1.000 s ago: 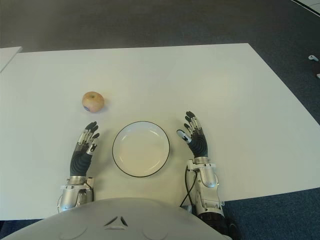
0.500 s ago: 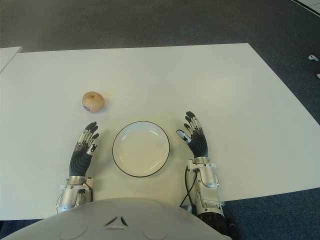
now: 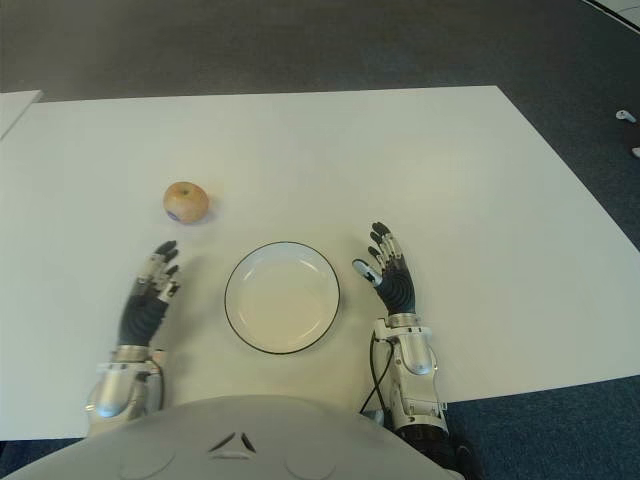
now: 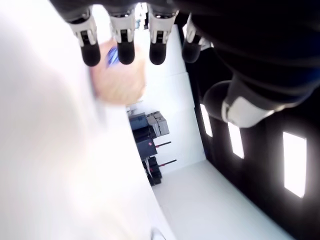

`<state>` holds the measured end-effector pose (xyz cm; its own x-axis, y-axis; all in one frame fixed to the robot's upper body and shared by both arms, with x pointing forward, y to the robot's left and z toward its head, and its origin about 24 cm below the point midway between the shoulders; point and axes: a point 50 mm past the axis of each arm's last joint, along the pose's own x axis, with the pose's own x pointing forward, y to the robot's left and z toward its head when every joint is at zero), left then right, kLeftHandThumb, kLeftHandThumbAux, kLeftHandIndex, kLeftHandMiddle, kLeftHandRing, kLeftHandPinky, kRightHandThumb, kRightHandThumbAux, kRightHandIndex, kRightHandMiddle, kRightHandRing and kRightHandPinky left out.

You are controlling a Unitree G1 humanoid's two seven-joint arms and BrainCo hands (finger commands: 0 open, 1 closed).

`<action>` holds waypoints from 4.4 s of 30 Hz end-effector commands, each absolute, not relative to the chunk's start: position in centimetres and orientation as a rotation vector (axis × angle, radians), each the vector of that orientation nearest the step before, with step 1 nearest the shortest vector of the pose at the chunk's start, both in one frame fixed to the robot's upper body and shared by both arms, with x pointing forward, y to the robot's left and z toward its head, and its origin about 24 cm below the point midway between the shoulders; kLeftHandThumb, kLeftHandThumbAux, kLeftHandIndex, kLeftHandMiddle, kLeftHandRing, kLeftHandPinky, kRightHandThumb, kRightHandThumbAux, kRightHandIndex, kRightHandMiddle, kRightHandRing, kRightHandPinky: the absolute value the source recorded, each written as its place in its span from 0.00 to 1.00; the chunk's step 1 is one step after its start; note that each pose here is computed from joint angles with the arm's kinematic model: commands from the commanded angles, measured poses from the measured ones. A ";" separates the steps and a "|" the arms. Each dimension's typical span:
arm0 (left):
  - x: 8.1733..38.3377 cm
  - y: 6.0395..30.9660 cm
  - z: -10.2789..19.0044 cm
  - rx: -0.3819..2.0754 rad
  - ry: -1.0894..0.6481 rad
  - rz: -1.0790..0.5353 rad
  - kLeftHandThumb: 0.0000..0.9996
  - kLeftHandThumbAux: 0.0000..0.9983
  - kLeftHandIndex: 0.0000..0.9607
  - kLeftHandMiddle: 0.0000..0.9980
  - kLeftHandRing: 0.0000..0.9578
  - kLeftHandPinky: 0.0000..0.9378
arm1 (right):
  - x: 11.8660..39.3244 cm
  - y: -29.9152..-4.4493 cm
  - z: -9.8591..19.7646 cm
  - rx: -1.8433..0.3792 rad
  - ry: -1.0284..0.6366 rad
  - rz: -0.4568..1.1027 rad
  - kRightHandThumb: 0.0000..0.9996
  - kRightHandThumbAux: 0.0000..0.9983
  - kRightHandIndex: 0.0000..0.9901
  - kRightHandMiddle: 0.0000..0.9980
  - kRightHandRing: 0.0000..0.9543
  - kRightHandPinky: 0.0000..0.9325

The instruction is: Put the apples into the plate.

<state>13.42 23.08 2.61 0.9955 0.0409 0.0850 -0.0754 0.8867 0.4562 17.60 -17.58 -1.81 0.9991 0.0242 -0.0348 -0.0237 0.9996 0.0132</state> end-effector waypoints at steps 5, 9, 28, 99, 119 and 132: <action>16.3 26.6 8.9 1.212 -0.214 0.046 0.24 0.50 0.00 0.00 0.00 0.02 | 14.4 -16.9 -6.9 0.044 0.351 0.037 0.09 0.55 0.00 0.00 0.00 0.00; 17.6 26.1 10.6 1.386 -0.284 0.070 0.30 0.45 0.03 0.00 0.00 0.03 | 14.4 -16.9 -7.1 0.038 0.358 0.039 0.09 0.56 0.00 0.00 0.00 0.00; 20.6 24.8 12.3 1.774 -0.331 -0.065 0.35 0.34 0.06 0.00 0.00 0.01 | 14.3 -17.2 -8.0 0.025 0.385 0.021 0.10 0.56 0.00 0.00 0.00 0.00; 33.1 25.9 3.5 1.911 -0.020 -0.417 0.29 0.22 0.00 0.00 0.00 0.02 | 13.8 -18.2 -7.2 0.017 0.302 -0.039 0.08 0.54 0.00 0.00 0.00 0.00; 32.7 25.6 1.9 1.905 0.000 -0.435 0.28 0.22 0.00 0.00 0.00 0.04 | 13.8 -18.2 -7.0 0.015 0.287 -0.043 0.10 0.54 0.00 0.00 0.00 0.00; 32.5 25.2 1.1 1.885 0.029 -0.469 0.29 0.22 0.00 0.00 0.00 0.03 | 13.7 -18.3 -6.8 0.023 0.279 -0.043 0.08 0.55 0.00 0.00 0.00 0.00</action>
